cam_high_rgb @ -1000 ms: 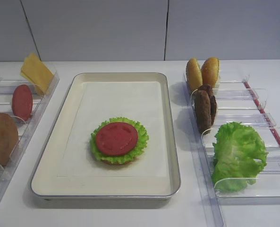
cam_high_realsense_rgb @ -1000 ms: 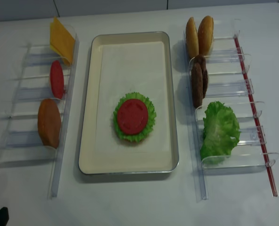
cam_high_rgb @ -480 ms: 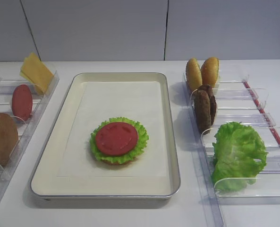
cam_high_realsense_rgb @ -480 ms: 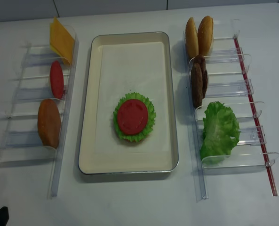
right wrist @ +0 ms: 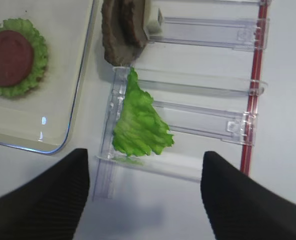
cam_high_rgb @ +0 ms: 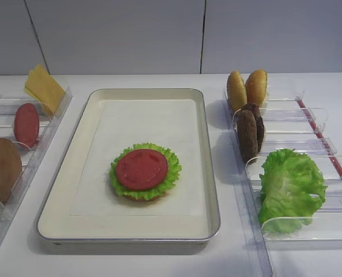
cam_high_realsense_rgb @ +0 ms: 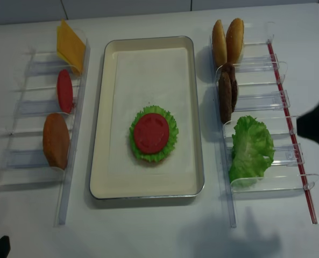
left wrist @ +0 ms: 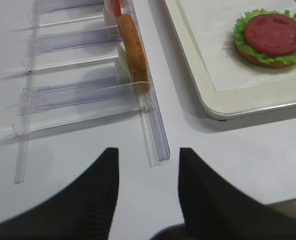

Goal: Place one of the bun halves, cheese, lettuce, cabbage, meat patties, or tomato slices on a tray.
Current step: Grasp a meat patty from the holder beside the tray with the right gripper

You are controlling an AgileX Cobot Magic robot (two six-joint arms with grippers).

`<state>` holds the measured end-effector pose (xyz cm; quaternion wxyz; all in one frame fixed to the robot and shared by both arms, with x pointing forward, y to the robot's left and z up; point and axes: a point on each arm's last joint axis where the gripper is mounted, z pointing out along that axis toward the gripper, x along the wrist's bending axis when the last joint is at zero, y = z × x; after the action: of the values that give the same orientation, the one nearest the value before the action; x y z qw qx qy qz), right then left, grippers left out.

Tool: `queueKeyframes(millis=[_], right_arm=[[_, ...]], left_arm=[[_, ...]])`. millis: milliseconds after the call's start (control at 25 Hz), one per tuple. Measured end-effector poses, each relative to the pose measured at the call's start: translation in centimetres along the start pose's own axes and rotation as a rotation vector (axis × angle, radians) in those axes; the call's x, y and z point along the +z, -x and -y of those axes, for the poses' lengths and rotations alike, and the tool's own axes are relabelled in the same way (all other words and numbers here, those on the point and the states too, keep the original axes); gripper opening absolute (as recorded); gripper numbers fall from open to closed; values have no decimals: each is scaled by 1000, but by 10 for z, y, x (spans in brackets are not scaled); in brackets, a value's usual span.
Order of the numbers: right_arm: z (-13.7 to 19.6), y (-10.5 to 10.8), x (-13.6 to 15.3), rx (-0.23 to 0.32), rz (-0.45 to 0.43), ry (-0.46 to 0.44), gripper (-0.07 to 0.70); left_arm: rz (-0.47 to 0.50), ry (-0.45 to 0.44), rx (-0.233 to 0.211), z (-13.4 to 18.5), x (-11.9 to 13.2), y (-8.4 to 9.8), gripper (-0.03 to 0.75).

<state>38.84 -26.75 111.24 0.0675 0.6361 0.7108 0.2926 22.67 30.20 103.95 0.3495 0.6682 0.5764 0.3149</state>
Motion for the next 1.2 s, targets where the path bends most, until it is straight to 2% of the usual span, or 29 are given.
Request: queueKeyframes(millis=[120,240,360,520,840,1200], right_arm=[[-23,-11,13,-25,-26,-30,500],[-45,-30,34,-60,0,-71,500],[-65,-44,60,-73,56,-120,500],[-87,-55,92,-58,70,-160,500],[-101,-55,144,1,74,-241,501],[-100,-54,163,24,74,-270,501]], left_arm=[[0,0,0,0,0,0,262],[0,0,0,0,0,0,262],[0,0,0,0,0,0,262],[0,0,0,0,0,0,262],[0,0,0,0,0,0,262],[0,0,0,0,0,0,262]])
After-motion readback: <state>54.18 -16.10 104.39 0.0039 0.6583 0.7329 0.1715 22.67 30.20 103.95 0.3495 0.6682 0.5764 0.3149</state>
